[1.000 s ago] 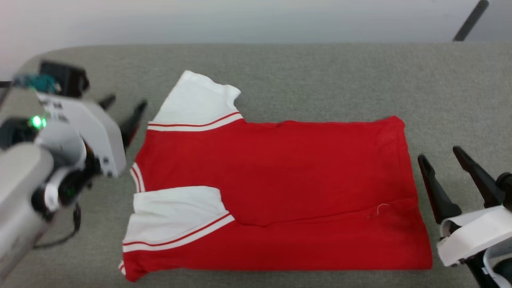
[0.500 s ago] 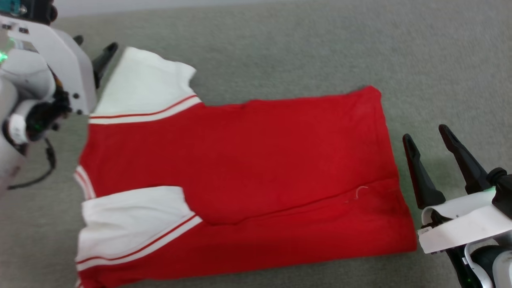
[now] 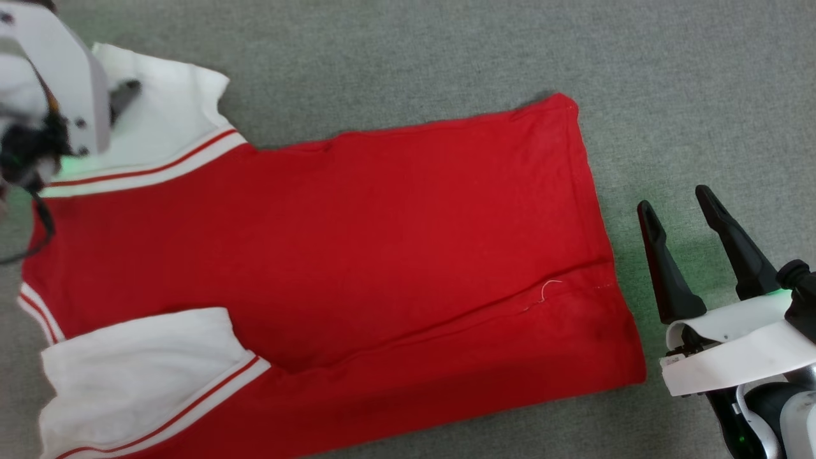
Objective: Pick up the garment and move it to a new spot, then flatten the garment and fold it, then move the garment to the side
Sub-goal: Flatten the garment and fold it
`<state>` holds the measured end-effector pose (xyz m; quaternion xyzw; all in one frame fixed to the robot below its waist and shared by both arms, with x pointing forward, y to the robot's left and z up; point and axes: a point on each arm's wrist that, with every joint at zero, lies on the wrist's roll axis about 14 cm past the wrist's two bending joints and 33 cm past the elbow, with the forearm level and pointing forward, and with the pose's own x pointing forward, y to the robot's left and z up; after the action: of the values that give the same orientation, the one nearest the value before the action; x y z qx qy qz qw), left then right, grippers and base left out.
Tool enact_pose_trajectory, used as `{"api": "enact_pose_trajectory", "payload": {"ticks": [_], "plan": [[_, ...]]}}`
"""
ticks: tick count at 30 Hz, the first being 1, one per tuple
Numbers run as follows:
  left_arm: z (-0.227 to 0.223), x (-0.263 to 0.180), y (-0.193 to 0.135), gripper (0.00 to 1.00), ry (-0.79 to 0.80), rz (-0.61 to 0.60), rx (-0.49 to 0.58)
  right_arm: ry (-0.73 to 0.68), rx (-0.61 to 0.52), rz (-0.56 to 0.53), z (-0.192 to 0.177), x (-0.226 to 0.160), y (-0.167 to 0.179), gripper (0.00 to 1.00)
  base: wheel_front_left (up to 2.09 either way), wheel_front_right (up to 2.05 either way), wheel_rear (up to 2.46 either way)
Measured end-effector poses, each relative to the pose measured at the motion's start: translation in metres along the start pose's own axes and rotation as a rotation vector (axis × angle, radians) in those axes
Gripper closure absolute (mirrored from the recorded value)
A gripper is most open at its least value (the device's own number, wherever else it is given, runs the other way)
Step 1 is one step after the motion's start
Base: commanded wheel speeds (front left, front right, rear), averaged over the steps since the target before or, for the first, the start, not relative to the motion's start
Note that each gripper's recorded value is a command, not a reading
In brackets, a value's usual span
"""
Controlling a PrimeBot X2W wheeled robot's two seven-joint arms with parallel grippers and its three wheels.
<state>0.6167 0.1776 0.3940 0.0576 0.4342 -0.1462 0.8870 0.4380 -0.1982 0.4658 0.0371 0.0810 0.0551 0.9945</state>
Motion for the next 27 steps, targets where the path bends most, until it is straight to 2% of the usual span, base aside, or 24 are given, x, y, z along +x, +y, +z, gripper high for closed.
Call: {"api": "enact_pose_trajectory", "payload": {"ticks": [7, 8, 9, 12, 20, 27], "plan": [[-0.005, 0.014, 0.002, 0.00, 0.088, 0.011, -0.027, 0.014, -0.001, -0.016, -0.004, 0.002, -0.005, 0.00, 0.00, 0.00, 0.00], [-0.006, 0.015, 0.000, 0.30, 0.099, 0.002, -0.044, 0.016, 0.000, -0.018, -0.004, 0.002, -0.006, 0.00, 0.00, 0.00, 0.00], [-0.006, 0.014, -0.001, 1.00, 0.109, -0.003, -0.054, 0.016, -0.001, -0.018, -0.003, 0.003, -0.006, 0.00, 0.00, 0.00, 0.00], [-0.007, 0.013, -0.004, 1.00, 0.132, -0.015, -0.058, 0.029, 0.017, -0.016, -0.004, 0.004, -0.005, 0.00, 0.00, 0.00, 0.00], [0.002, 0.007, -0.008, 1.00, 0.072, -0.009, -0.036, 0.156, 0.104, 0.045, -0.008, 0.016, 0.007, 0.00, 0.00, 0.00, 0.00], [0.007, 0.002, -0.016, 1.00, 0.046, -0.028, -0.034, 0.306, 0.036, 0.084, -0.006, 0.051, 0.005, 0.00, 0.00, 0.00, 0.00]]}}
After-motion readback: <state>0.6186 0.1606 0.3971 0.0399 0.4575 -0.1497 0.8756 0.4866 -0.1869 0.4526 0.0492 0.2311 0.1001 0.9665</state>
